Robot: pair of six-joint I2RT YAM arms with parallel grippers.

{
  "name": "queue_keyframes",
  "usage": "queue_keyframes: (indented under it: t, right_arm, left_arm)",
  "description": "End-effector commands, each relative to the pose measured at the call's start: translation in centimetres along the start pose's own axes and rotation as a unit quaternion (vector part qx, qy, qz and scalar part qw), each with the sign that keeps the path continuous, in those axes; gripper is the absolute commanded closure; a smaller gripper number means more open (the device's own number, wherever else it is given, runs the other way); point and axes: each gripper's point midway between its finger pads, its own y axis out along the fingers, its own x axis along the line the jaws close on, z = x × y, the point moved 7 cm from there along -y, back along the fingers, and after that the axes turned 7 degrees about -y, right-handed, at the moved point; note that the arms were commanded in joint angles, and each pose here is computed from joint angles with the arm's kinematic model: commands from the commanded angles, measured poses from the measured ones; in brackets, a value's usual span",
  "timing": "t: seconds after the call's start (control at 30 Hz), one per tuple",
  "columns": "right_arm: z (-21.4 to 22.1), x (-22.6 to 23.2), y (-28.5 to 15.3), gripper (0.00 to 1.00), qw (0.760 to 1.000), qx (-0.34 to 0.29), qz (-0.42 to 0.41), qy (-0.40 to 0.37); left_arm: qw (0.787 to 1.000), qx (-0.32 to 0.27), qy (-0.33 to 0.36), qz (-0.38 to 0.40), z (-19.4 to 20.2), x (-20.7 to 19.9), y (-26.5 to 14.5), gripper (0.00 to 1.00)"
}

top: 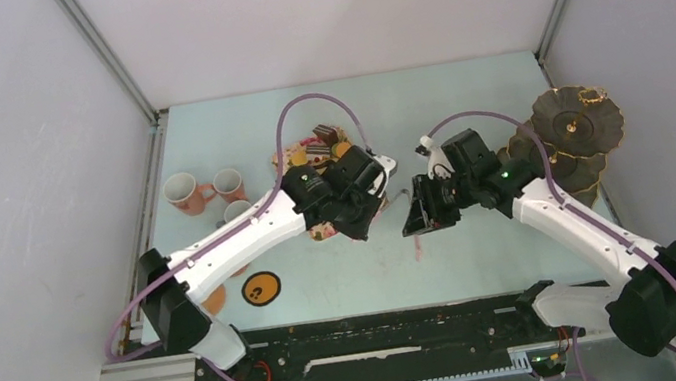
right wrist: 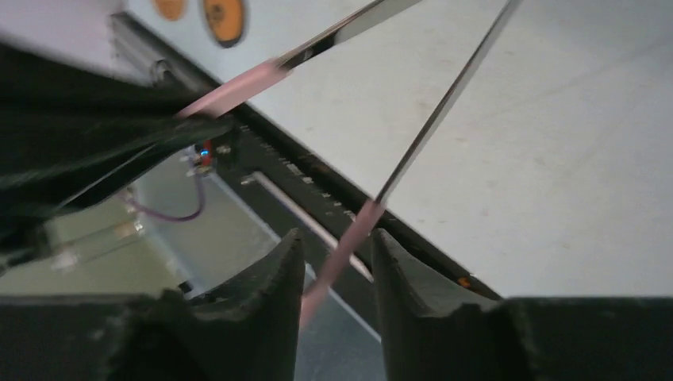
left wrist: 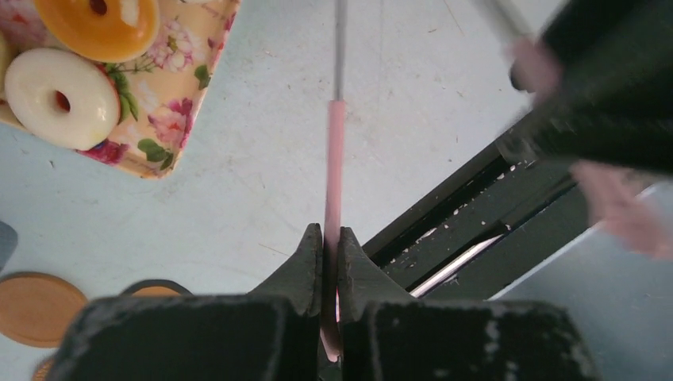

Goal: Serve the afternoon tea
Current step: Pick up the clamp from the center of the board.

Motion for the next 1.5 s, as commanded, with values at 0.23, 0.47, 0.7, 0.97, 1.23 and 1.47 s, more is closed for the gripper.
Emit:
queue_keyframes:
  t: [0.23,0.47,0.7,0.97,1.23,1.47]
  right_arm:
    - [-1.4,3.2,-5.8,0.23,0.986,-0.067,-0.077,-0.131]
    - [-1.6,0.1,-7.3,0.18,0.875,-0.272,0.033,-0.400]
    - [1.2,-1.7,-5.8,0.12,0.695,-0.313,0.033,-0.646]
    - [1.8,-0.8,-4.1,0.16,0.616,-0.340,-0.003,-0.711]
    - [0.6,-1.2,-3.8,0.16,0.610,-0.348,0.006,-0.712]
    - [-1.2,-0.7,-3.8,0.17,0.603,-0.373,0.023,-0.705]
  left_arm:
    - [0.977,0.079,-0.126,0.150,1.0,1.0,-0.3,1.00]
    - [0.868,0.154,-0.275,0.383,2.2,-0.6,-1.0,1.00]
    - [0.738,0.151,-0.422,0.504,0.3,-0.7,-3.3,1.00]
    - [0.639,0.157,-0.479,0.581,1.1,-1.0,-5.3,1.00]
    - [0.636,0.189,-0.468,0.584,2.5,-2.4,-5.8,1.00]
    - [0.641,0.208,-0.469,0.571,3.6,-2.8,-5.2,1.00]
